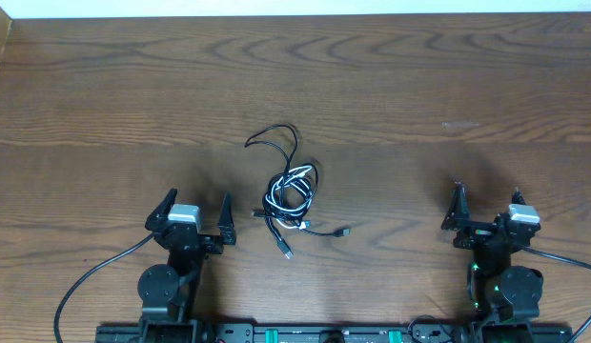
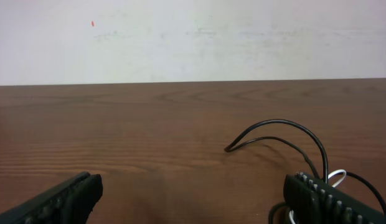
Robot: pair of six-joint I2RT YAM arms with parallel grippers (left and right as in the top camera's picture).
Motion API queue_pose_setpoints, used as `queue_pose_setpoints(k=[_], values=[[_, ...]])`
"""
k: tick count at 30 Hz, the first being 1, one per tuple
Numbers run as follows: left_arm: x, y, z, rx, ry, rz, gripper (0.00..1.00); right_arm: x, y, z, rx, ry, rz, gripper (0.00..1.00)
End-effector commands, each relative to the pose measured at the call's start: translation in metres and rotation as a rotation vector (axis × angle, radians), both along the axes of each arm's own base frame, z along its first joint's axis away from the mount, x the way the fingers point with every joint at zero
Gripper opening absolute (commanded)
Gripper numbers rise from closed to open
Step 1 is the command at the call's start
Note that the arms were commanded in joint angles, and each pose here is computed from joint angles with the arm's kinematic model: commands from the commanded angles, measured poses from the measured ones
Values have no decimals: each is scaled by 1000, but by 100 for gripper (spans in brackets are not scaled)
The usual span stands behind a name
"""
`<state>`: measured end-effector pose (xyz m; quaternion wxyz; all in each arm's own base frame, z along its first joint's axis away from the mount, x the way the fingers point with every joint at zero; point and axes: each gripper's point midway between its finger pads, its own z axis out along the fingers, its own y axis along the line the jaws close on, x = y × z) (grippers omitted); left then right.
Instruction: Untangle cables
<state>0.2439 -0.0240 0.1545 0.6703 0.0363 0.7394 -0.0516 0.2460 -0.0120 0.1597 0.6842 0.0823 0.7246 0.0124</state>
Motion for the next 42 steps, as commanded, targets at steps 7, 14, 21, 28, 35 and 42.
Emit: queue_pose_setpoints(k=[7, 14, 21, 28, 35, 42], values=[[-1, 0, -15, -8, 50, 0, 98, 0, -1, 0, -7, -2, -1, 99], [-1, 0, -14, -8, 43, 0, 98, 0, -1, 0, -7, -2, -1, 99], [-2, -8, -8, -29, 35, -47, 98, 0, -1, 0, -7, -2, -1, 99], [-12, -8, -1, -84, 136, -37, 98, 0, -1, 0, -7, -2, -1, 99], [-20, -9, 17, -102, 267, -37, 98, 0, -1, 0, -7, -2, -1, 99], [-11, -18, 46, -142, 372, -74, 98, 0, -1, 0, -7, -2, -1, 99]])
